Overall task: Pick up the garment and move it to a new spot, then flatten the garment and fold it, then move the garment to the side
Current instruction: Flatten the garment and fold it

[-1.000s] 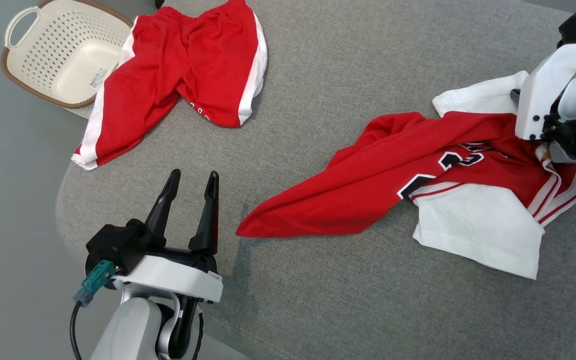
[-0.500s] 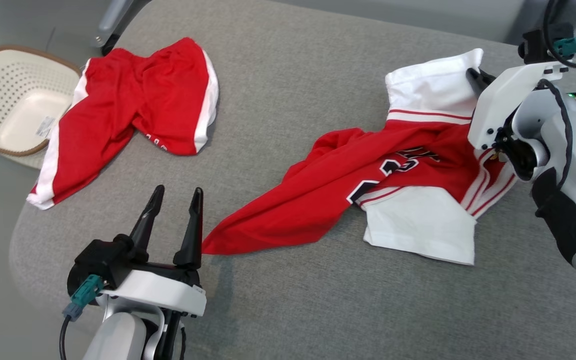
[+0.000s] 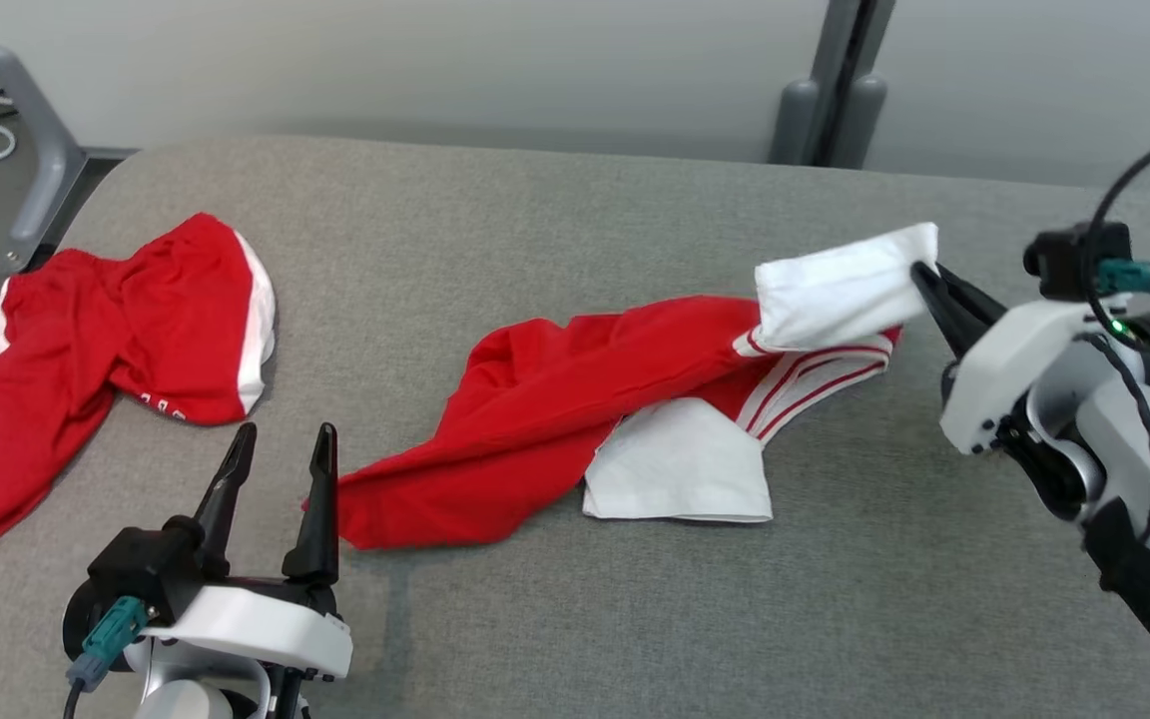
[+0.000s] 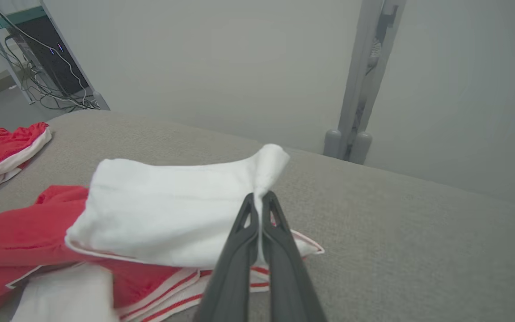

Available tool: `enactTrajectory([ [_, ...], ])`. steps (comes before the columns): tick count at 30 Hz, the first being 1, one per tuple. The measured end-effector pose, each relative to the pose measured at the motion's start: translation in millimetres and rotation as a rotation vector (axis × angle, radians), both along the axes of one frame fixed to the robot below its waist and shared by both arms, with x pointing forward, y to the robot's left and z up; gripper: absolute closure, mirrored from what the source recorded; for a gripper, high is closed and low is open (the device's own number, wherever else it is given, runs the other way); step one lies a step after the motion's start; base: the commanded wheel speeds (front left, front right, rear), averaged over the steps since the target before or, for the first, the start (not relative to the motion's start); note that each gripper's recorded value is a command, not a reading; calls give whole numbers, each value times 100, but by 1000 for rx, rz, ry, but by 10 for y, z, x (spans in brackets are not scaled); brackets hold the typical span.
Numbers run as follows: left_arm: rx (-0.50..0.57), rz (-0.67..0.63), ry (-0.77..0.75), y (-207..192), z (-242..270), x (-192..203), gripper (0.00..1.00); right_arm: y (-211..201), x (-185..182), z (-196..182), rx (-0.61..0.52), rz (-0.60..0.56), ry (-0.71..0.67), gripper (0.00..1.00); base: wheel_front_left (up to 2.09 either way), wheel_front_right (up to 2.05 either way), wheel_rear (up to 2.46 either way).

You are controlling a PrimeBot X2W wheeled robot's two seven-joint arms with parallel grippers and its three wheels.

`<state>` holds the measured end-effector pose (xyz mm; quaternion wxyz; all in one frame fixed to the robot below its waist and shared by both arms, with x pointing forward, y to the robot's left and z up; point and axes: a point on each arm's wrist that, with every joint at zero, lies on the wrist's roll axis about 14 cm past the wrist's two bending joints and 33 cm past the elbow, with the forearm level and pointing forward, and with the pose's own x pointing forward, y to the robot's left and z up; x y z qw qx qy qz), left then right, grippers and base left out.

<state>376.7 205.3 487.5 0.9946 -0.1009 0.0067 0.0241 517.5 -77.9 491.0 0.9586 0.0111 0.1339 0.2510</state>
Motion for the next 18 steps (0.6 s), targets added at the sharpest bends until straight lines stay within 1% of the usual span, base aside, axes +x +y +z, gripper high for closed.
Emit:
enactTrajectory([
  [3,-4,-25,-21,-94,83,21,0,-283,-191,-103,14,-50,24,100,0,0,0],
  [7,-4,-42,-27,-147,117,-6,0,-523,-462,-328,32,-95,79,100,0,0,0],
  [11,2,-37,-29,-113,139,-32,0,-601,-738,-584,64,-115,144,100,0,0,0],
  [18,1,-25,-16,-81,108,-105,0,-685,-1262,-1040,79,-142,297,100,0,0,0],
])
